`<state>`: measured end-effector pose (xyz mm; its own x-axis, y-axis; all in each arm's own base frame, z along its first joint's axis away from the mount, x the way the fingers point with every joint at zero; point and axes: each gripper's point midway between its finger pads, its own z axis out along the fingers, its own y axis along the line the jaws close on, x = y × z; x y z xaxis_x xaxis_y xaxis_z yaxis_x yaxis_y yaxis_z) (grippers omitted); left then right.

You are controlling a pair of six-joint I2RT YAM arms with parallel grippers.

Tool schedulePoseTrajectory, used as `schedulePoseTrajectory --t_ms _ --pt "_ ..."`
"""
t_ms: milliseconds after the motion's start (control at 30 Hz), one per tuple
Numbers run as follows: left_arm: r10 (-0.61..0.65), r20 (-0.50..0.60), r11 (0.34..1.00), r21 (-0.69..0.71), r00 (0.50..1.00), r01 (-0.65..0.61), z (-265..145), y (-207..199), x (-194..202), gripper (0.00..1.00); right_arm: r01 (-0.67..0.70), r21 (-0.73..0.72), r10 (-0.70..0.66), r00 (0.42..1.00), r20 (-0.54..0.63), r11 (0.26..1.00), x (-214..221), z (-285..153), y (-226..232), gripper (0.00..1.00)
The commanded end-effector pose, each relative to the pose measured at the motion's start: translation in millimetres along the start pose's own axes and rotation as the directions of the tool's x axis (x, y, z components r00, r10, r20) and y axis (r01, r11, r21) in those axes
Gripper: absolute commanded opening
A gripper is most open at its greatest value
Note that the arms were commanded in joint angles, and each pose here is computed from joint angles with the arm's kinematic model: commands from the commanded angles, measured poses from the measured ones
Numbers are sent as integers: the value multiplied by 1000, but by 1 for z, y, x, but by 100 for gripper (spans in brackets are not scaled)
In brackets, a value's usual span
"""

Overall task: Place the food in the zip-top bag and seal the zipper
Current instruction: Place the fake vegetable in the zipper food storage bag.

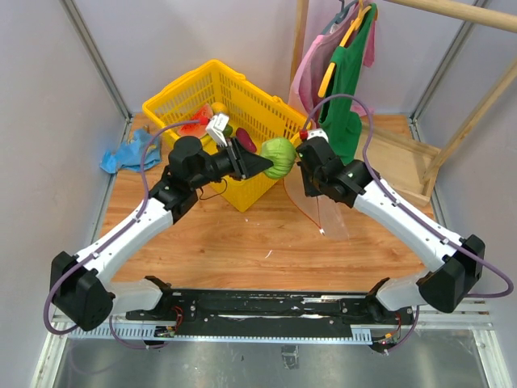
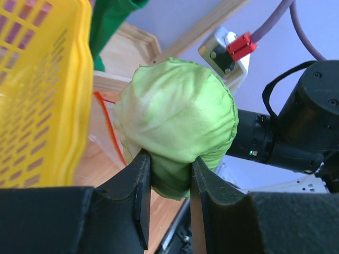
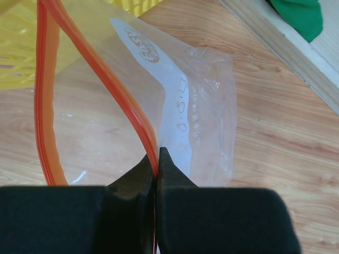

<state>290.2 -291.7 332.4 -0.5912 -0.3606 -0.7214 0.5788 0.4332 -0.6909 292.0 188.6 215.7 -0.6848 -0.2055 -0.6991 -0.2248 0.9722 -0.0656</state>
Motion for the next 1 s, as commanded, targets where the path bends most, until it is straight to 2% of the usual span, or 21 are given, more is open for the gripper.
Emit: schedulePoseTrajectory --t_ms 0,467,700,867,967 --pt "-43 96 986 167 994 27 -3 -44 -16 0 -101 -56 104 993 53 993 -16 -13 5 1" --pt "-180 113 954 261 977 145 -4 -55 9 0 -279 -211 306 946 109 937 -24 -27 15 1" --pt "-202 109 957 231 973 173 -2 -48 22 0 -321 -264 355 930 93 910 -22 -32 21 1" --pt "-198 151 978 92 968 186 -8 -22 26 0 -342 -260 376 922 95 903 -17 -34 17 1" --pt "-224 203 968 158 953 194 -18 -33 16 0 -356 -268 388 918 77 895 -13 -31 20 1"
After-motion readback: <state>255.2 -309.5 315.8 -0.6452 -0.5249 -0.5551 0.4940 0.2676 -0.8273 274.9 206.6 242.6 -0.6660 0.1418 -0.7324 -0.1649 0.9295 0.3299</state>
